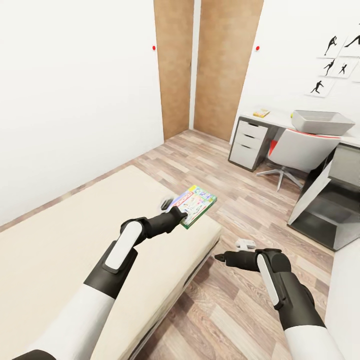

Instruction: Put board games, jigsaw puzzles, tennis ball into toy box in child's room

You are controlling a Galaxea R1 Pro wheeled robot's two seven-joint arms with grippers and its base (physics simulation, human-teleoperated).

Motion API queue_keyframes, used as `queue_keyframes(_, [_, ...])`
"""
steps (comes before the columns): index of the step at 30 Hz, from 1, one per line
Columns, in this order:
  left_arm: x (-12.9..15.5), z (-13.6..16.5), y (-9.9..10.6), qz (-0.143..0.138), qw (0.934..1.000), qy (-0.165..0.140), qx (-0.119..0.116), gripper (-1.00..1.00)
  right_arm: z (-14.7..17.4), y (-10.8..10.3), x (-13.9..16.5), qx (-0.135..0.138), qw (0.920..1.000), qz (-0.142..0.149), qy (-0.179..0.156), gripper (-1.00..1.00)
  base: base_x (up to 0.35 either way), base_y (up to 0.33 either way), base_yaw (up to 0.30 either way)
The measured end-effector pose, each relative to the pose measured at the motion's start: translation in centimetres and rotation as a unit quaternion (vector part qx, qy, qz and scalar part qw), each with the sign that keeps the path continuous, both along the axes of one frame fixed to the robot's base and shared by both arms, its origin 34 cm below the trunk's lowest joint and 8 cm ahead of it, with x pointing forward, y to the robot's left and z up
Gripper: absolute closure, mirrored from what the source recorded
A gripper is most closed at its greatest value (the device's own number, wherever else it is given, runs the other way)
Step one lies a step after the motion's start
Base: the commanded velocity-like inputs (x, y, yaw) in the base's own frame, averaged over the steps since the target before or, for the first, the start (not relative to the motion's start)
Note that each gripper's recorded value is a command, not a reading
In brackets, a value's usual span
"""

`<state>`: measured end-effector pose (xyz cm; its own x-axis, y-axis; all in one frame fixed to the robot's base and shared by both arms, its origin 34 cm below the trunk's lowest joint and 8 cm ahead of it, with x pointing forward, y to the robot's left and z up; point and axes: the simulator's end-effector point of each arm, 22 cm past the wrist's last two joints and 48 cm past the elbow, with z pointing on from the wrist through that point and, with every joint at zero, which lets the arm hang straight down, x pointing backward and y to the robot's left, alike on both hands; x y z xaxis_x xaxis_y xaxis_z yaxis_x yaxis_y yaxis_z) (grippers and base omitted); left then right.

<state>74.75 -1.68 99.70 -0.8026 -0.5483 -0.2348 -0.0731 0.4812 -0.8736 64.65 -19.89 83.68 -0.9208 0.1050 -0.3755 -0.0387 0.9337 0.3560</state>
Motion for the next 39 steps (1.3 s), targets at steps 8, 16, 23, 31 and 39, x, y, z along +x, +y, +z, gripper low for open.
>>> queue_keyframes(8, [0.0, 0.05, -0.03, 0.0, 1.0, 0.0, -0.001, 1.0, 0.03, -0.02, 0.01, 0.0, 1.0, 0.0, 0.0, -1.0, 0.0, 0.0, -0.042])
queue_keyframes(16, [-0.03, 0.13, 0.02, 0.0, 1.0, -0.001, -0.001, 1.0, 0.15, -0.03, -0.02, 0.0, 1.0, 0.0, 0.001, -1.0, 0.0, 0.0, -0.199])
queue_keyframes(23, [-0.15, 0.39, 0.15, 0.002, 1.0, -0.005, -0.002, 1.0, 0.23, -0.02, 0.03, 0.0, 1.0, 0.0, 0.0, -1.0, 0.0, 0.0, -0.262])
queue_keyframes(31, [-0.31, 0.44, 0.34, 0.004, 1.0, -0.007, -0.002, 1.0, 0.26, -0.1, 0.06, 0.0, 1.0, -0.001, 0.0, -1.0, 0.0, 0.0, -0.278])
queue_keyframes(39, [-0.55, 0.04, 0.6, 0.005, 1.0, -0.005, -0.002, 1.0, 0.27, -0.08, 0.05, 0.0, 1.0, -0.001, 0.001, -1.0, 0.0, 0.0, -0.283])
